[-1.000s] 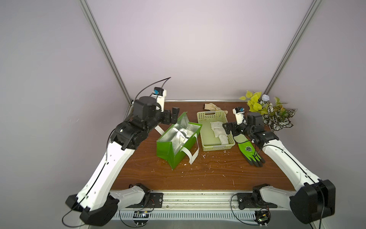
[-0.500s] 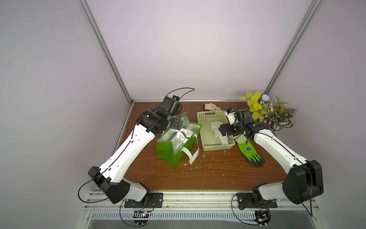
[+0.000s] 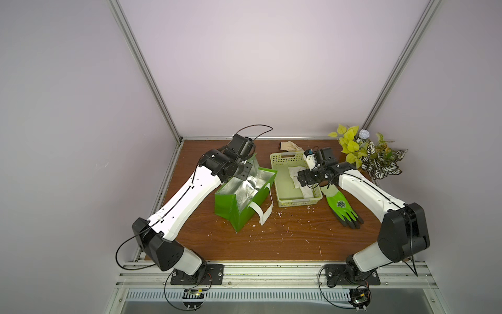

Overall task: Place the ice pack in the delivery bag
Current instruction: Pick up the ice pack from the bin.

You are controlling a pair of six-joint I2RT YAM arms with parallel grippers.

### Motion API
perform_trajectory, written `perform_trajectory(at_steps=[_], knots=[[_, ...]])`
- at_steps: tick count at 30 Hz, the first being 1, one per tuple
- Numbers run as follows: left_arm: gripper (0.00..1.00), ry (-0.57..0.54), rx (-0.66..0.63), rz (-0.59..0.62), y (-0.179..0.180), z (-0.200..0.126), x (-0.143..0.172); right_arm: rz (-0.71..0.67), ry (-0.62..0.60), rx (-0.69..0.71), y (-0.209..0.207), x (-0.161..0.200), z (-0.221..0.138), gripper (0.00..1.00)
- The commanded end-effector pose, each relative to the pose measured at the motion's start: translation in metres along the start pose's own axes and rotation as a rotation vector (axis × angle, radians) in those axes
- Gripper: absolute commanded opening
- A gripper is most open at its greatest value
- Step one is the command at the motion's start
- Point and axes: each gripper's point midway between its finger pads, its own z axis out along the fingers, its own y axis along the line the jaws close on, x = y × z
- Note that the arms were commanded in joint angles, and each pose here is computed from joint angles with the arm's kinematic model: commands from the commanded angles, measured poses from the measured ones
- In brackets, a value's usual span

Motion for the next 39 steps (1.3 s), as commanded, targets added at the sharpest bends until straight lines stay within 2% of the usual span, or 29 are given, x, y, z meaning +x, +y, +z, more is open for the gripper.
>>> perform_trajectory(at_steps=[1, 3, 6, 13, 17, 21, 27, 31, 39], knots=[[0.33, -0.006, -0.018, -0.003, 0.003, -0.006, -0.003, -0.035, 0.017, 0.057, -0.004, -0.006, -0.002, 0.99], [0.23, -0.015, -0.026, -0.021, 0.004, -0.007, -0.005, -0.037, 0.042, 0.074, -0.006, -0.003, 0.005, 0.98], [0.14, -0.022, -0.035, -0.072, 0.007, -0.010, -0.005, -0.039, 0.073, 0.086, -0.006, -0.007, 0.016, 0.94], [0.09, -0.028, -0.011, -0.213, 0.008, -0.013, -0.005, -0.109, 0.172, 0.121, -0.008, -0.028, 0.050, 0.87], [0.07, -0.030, -0.010, -0.239, 0.011, -0.014, -0.004, -0.167, 0.287, 0.081, -0.001, -0.017, 0.063, 0.83], [0.06, -0.021, -0.014, -0.240, 0.012, -0.013, 0.002, -0.305, 0.321, 0.046, 0.009, -0.008, 0.063, 0.88], [0.04, -0.004, -0.028, -0.241, 0.014, -0.010, 0.012, -0.535, 0.398, 0.114, -0.009, -0.005, 0.063, 0.92], [0.03, -0.004, -0.030, -0.241, 0.015, -0.011, 0.013, -0.667, 0.476, 0.094, -0.012, 0.008, 0.069, 0.93], [0.00, 0.002, -0.025, -0.242, 0.015, -0.009, 0.013, -0.775, 0.491, 0.111, -0.018, 0.000, 0.080, 0.92]])
